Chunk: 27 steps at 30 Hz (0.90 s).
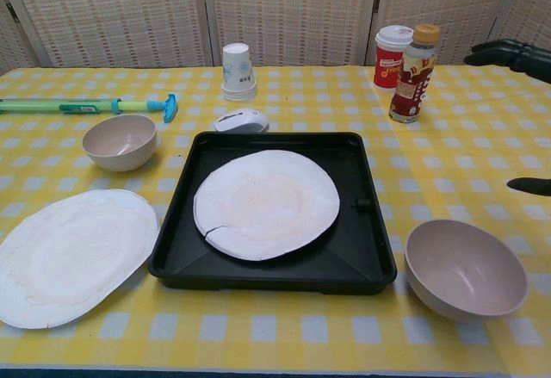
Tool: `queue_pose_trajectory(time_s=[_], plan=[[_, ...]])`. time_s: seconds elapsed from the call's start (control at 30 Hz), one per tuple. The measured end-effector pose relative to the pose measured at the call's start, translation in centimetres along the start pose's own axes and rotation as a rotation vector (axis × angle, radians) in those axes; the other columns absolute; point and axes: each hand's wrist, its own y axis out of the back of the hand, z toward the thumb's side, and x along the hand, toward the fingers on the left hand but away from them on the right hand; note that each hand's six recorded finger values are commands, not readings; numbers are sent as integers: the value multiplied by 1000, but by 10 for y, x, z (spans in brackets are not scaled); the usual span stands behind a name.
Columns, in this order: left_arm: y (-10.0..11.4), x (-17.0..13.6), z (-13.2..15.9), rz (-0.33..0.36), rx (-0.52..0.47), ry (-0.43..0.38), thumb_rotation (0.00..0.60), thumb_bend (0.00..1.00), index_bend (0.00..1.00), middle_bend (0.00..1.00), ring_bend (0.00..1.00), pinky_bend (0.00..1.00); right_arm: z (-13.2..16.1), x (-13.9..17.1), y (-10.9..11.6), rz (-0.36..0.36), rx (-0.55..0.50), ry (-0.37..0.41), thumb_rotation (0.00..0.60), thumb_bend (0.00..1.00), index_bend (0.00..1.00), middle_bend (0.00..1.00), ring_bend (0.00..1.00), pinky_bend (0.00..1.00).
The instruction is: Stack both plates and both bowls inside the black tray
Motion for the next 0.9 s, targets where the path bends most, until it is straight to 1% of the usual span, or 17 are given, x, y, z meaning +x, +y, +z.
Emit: queue_pose_trajectory(time_s=[0.1,0.2,0.27,0.37,0.43,0.57,0.63,0.73,0.83,0.9], plan=[[-7,-6,10,-2,16,-23,600,256,194,133,40,124,-14,27,8,-2,21,-41,600,217,0,0,0,46],[-15,-12,23,3,24,-53,600,251,246,230,125,232,-21,41,14,-13,15,-52,600,217,0,0,0,46],[-23,-15,30,9,27,-70,600,245,274,315,202,312,-27,48,16,-15,4,-60,600,217,0,0,0,46],[-36,-20,38,7,35,-90,600,237,288,441,326,453,-31,56,23,-23,1,-60,600,217,0,0,0,46],[-46,-23,45,-1,40,-112,600,234,319,486,385,515,-31,59,27,-39,0,-56,600,217,0,0,0,46],[-61,-25,53,-7,48,-152,600,232,415,560,466,587,-28,64,30,-48,-1,-46,600,217,0,0,0,46],[-67,-25,55,-4,52,-164,600,231,474,617,513,625,-28,64,29,-45,-2,-45,600,217,0,0,0,46],[-75,-22,54,-1,70,-169,600,231,531,658,547,654,-28,64,28,-40,-1,-47,600,217,0,0,0,46],[-84,-20,55,-6,87,-171,600,231,556,679,564,666,-28,63,25,-32,1,-50,600,217,0,0,0,46],[-89,-19,55,-18,88,-172,600,232,545,680,564,666,-29,62,23,-26,2,-53,600,216,0,0,0,46]])
